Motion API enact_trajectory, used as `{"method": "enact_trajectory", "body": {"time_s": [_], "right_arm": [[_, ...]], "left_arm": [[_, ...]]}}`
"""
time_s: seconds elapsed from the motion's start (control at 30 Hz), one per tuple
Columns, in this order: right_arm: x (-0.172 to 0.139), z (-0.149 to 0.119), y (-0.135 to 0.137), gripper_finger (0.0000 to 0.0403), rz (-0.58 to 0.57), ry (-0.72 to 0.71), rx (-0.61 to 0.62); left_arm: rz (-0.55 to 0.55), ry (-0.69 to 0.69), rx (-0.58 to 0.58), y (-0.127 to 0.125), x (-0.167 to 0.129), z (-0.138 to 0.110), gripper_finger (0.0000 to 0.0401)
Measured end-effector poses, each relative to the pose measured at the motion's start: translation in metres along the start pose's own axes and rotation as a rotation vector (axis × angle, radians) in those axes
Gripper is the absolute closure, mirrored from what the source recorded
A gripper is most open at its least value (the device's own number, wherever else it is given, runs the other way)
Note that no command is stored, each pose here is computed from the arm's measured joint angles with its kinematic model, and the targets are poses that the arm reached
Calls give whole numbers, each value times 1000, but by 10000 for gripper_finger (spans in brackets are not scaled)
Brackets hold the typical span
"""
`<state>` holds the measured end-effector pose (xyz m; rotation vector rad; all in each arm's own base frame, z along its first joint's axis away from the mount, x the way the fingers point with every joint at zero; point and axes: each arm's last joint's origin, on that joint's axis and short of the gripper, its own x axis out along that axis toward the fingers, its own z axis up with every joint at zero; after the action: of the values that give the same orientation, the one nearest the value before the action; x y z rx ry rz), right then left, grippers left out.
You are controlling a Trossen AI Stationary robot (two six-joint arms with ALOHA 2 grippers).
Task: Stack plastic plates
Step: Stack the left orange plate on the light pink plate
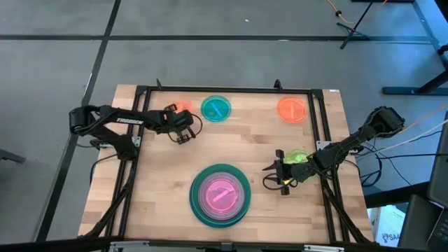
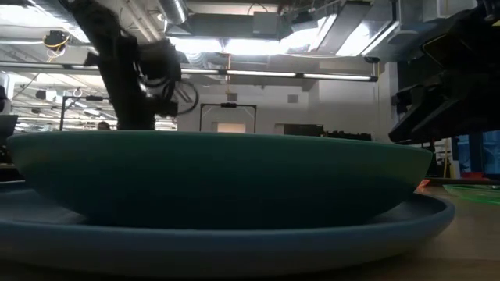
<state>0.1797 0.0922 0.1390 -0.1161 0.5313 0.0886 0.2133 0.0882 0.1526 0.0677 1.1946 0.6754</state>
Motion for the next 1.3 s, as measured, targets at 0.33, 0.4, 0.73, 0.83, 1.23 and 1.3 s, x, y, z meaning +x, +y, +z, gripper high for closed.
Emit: {"method": "enact_trajectory", "body": {"time_s": [0.33,0.4,0.73,0.83,1.23,1.3], "right_arm": [[0,0,0,259,-1,0,0],[0,0,0,259,-1,0,0],[0,0,0,259,-1,0,1],[0,0,0,259,-1,0,2],[0,0,0,259,-2,0,1],[0,0,0,259,-2,0,1]], "left_arm": [[-248,-220,87,-47,-60,34,399],[-290,-263,102,-57,-73,39,399],[-511,-483,168,-108,-130,43,399],[-576,-541,171,-122,-144,39,399],[-775,-669,182,-171,-176,19,399],[-784,-668,196,-180,-175,17,399]]}}
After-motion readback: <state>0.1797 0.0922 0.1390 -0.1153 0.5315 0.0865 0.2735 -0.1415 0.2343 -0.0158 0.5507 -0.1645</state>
